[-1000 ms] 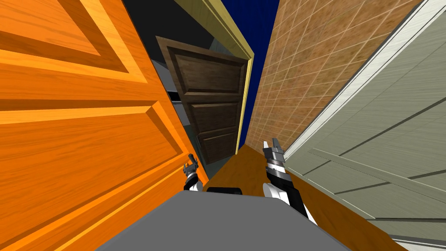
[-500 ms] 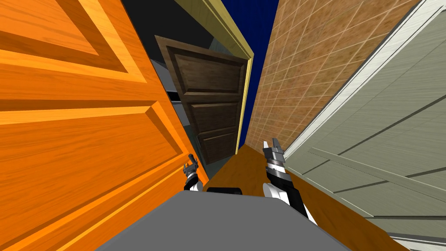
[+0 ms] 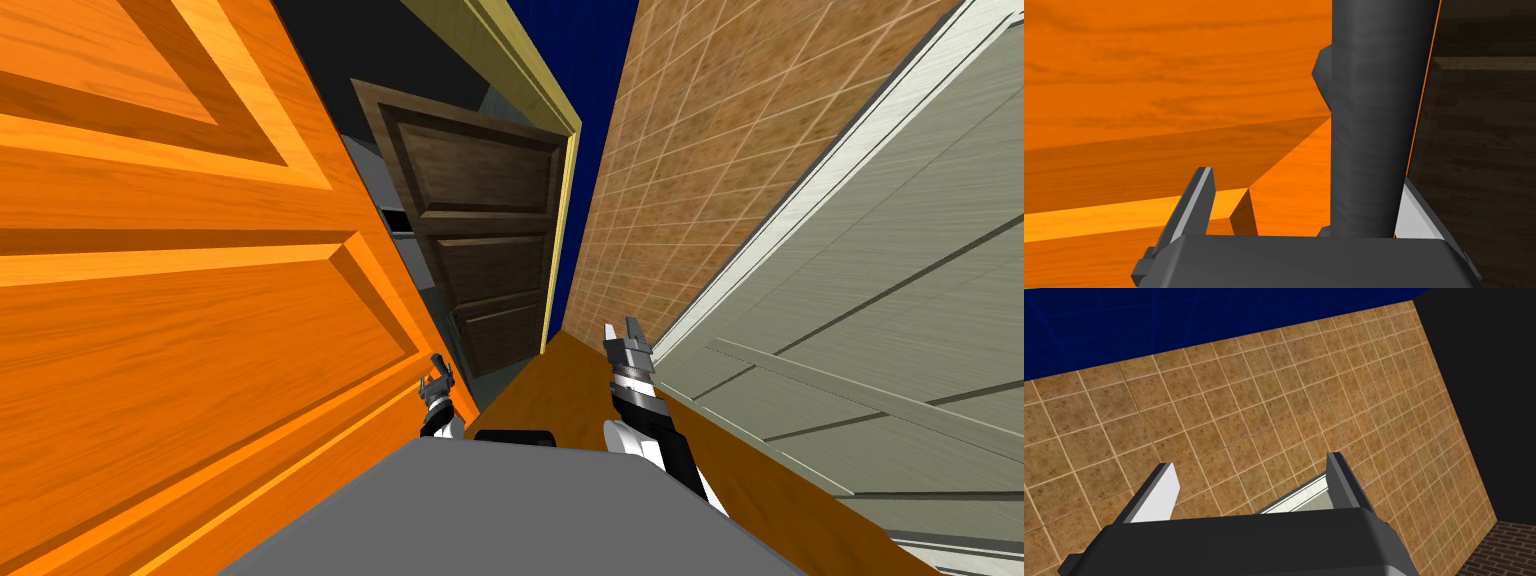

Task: Push the door open

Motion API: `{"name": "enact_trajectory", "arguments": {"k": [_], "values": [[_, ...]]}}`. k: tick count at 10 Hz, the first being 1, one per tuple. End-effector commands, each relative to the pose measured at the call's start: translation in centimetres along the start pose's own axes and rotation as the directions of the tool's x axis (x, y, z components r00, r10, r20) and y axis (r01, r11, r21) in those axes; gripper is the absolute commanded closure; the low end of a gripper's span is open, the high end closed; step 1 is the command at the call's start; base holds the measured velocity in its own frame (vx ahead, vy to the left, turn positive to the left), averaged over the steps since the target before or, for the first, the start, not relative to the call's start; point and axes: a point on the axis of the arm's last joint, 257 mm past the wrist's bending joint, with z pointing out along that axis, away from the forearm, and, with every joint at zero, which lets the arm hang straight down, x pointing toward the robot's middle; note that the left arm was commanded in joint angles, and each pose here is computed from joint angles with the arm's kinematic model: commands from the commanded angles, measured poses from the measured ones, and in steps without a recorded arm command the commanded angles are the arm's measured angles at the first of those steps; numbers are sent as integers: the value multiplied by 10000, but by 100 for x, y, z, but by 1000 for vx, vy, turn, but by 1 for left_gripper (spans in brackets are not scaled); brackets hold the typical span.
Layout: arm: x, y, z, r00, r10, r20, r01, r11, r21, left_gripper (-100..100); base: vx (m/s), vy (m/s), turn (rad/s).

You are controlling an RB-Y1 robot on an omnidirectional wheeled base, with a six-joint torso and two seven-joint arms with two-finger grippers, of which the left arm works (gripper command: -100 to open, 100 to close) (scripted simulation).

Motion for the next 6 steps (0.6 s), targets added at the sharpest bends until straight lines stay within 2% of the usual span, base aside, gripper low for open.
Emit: {"name": "enact_trajectory", "arguments": {"k": [1, 4, 6], "values": [[-45, -219, 36, 9997, 218, 54, -220, 9991, 354, 100, 9, 12, -73], [-68, -330, 49, 9994, 319, 90, -324, 9980, 542, 100, -9, 7, -32], [-68, -330, 49, 9994, 319, 90, -324, 9980, 542, 100, -7, 13, -10]]}}
